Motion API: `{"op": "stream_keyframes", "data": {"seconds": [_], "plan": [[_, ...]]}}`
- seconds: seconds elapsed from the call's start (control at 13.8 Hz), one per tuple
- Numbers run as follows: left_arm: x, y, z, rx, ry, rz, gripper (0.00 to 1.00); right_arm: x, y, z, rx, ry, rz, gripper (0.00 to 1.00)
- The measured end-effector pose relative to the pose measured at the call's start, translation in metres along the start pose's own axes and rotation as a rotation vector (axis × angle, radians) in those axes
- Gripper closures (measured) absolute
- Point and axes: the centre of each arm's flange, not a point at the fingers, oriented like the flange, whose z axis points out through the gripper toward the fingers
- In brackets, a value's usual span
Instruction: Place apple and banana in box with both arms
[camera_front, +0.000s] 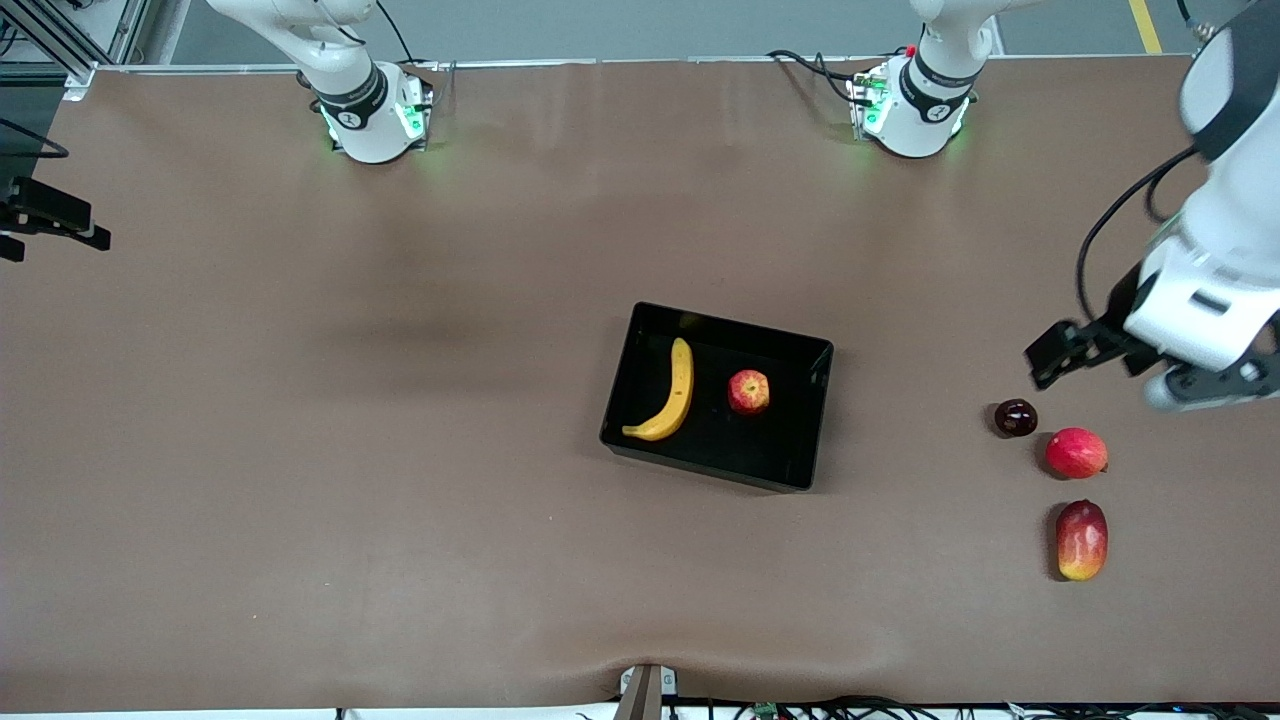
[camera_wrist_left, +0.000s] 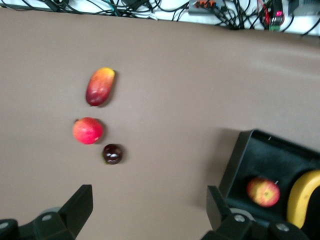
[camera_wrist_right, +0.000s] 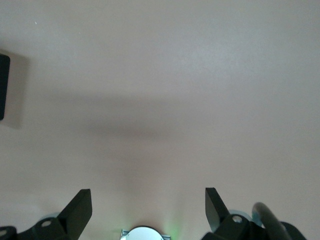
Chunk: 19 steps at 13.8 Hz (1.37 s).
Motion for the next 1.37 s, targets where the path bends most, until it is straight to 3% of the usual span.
{"op": "stream_keyframes", "data": {"seconds": [0.29, 0.72, 1.37], "plan": [[-0.037, -0.023, -0.023, 0.001, -0.047, 0.069, 0.0, 0.001, 0.0, -0.001, -0.001, 0.015, 0.0, 0.0], [-0.074, -0.033, -0.027, -0.008, -0.085, 0.06, 0.0, 0.001, 0.002, -0.001, 0.0, 0.015, 0.003, 0.0], [-0.079, -0.034, -0.026, -0.03, -0.092, 0.053, 0.0, 0.001, 0.003, -0.002, 0.0, 0.016, 0.005, 0.0]]}}
